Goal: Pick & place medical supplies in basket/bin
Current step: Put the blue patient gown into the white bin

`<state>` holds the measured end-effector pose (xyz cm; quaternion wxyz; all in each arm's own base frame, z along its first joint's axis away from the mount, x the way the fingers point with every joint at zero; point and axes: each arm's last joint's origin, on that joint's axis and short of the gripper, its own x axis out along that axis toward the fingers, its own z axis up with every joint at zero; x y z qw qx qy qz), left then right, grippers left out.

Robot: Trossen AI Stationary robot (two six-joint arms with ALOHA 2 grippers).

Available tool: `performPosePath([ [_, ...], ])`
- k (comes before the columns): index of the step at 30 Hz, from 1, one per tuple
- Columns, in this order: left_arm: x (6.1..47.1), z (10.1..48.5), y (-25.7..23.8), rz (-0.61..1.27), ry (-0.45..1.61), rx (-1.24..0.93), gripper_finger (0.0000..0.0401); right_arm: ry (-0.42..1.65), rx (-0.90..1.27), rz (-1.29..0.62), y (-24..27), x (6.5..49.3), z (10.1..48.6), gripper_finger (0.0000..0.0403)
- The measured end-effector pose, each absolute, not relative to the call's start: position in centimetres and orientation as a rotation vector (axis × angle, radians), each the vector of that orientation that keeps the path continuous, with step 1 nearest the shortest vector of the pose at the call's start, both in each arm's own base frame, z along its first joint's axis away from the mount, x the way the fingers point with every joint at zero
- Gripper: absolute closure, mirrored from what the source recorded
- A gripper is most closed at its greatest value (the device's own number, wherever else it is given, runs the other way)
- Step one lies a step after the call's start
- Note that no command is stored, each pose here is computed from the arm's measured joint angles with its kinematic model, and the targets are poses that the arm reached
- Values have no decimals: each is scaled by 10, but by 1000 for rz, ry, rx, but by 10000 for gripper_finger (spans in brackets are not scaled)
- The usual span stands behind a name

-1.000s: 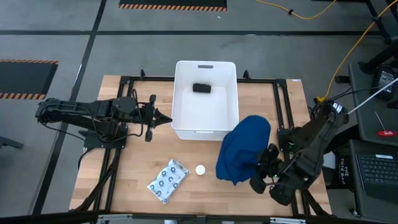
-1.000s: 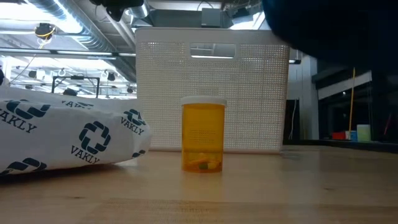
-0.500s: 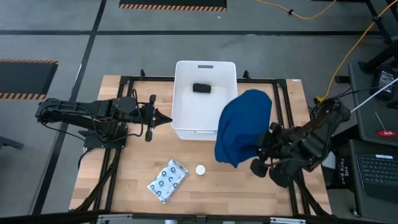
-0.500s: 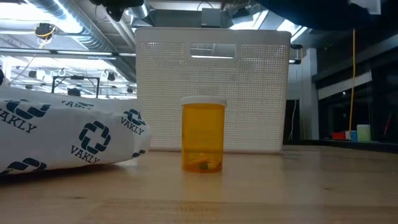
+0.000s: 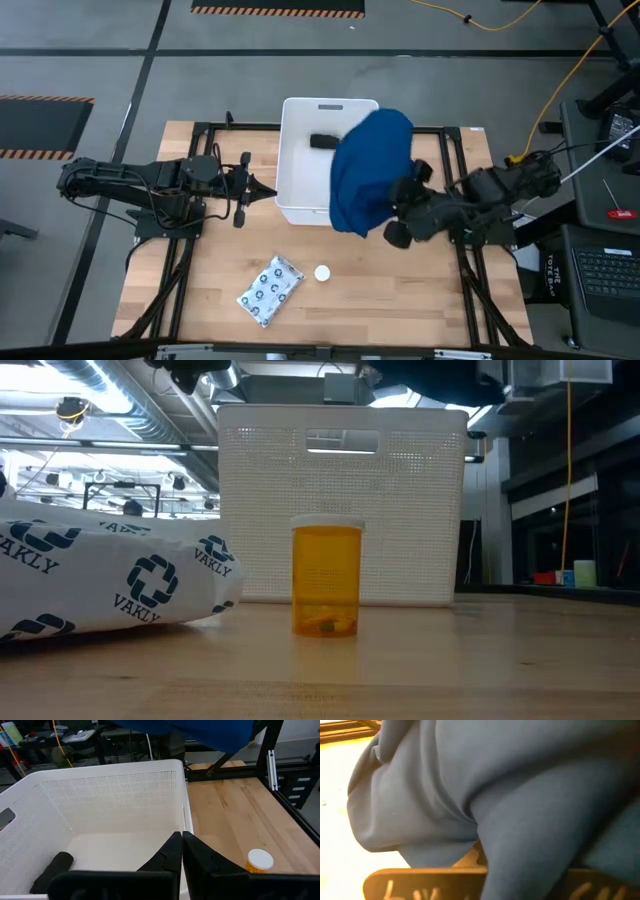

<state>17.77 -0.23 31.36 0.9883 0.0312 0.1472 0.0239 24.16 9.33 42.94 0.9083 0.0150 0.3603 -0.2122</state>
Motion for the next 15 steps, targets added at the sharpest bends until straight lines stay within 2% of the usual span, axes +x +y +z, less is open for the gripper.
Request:
performPosePath([
  [15,178,314,-2,48,296,63,394,695,-51,-277,-8,285,441,381],
])
